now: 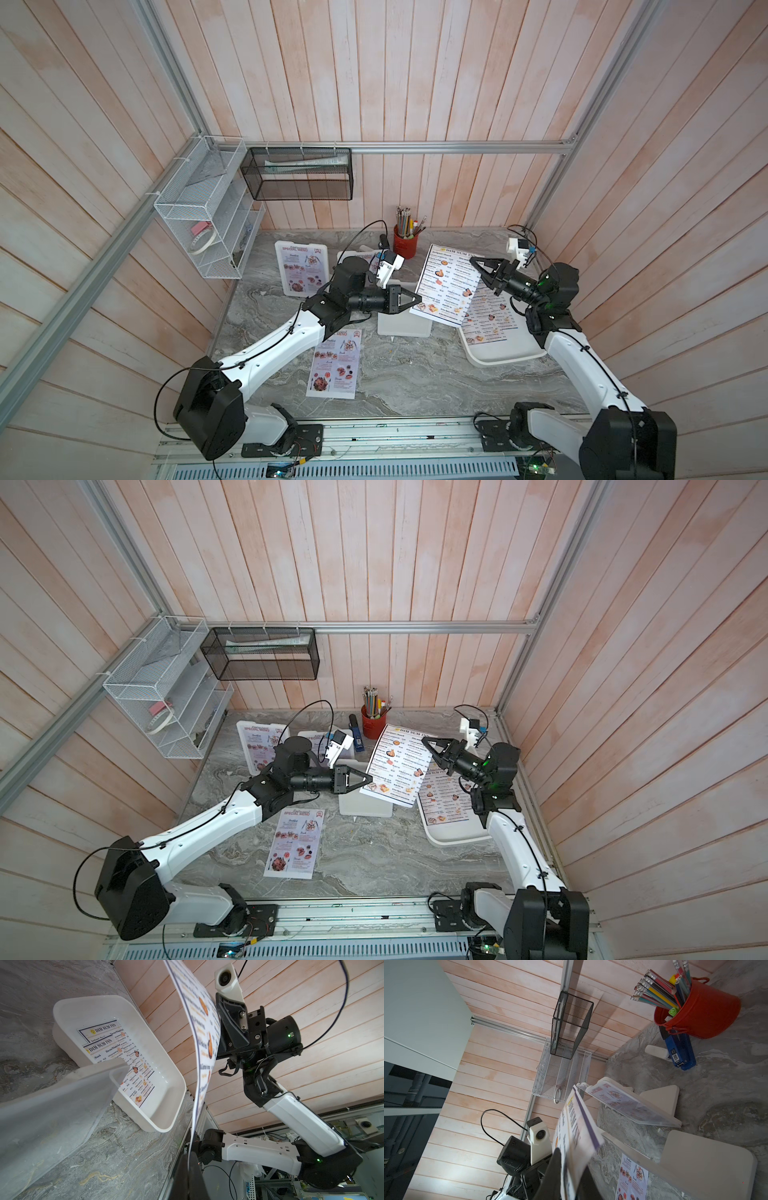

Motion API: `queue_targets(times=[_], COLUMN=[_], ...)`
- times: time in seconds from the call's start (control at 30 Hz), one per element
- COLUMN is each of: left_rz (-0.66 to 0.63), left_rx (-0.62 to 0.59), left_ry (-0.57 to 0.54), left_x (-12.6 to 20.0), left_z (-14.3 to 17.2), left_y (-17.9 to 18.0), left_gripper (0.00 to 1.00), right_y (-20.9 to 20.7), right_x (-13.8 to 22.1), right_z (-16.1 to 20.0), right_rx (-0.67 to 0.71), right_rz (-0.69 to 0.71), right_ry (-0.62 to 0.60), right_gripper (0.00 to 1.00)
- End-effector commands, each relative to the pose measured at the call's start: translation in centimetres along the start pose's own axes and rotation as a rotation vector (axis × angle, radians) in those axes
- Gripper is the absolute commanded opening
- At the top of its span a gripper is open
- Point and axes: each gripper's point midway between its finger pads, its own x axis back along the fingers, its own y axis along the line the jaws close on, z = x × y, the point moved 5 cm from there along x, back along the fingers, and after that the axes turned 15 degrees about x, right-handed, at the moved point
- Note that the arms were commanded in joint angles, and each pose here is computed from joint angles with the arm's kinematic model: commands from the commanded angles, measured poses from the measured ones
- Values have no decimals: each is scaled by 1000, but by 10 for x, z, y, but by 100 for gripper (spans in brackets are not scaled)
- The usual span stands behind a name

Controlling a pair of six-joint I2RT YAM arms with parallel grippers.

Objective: Replace the menus in the menu holders
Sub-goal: Pick up the menu from the storage box.

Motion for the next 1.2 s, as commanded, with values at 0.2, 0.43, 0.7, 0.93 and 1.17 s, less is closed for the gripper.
queue_targets(times=[0.2, 0.43, 0.7, 0.93, 1.17], left_rz=[45, 37, 13, -35, -181], left_rx=[-27, -20, -19, 10, 37], left_ry=[-22, -19, -46, -80, -189], left_x=[4, 3, 6, 11, 38], left_z=[-4, -4, -7, -9, -15], left_y=[-11, -8, -7, 0, 14], left_gripper=[0, 0, 17, 46, 55], right_y=[17, 18, 22, 26, 44], right_x=[-12, -12, -12, -10, -12], right_z=[8, 10, 8, 7, -6], right_rx=[73, 74, 94, 119, 207], right_rz=[-61, -64, -63, -62, -68], right_ry=[84, 92, 89, 75, 67], right_gripper=[28, 19, 8, 0, 0])
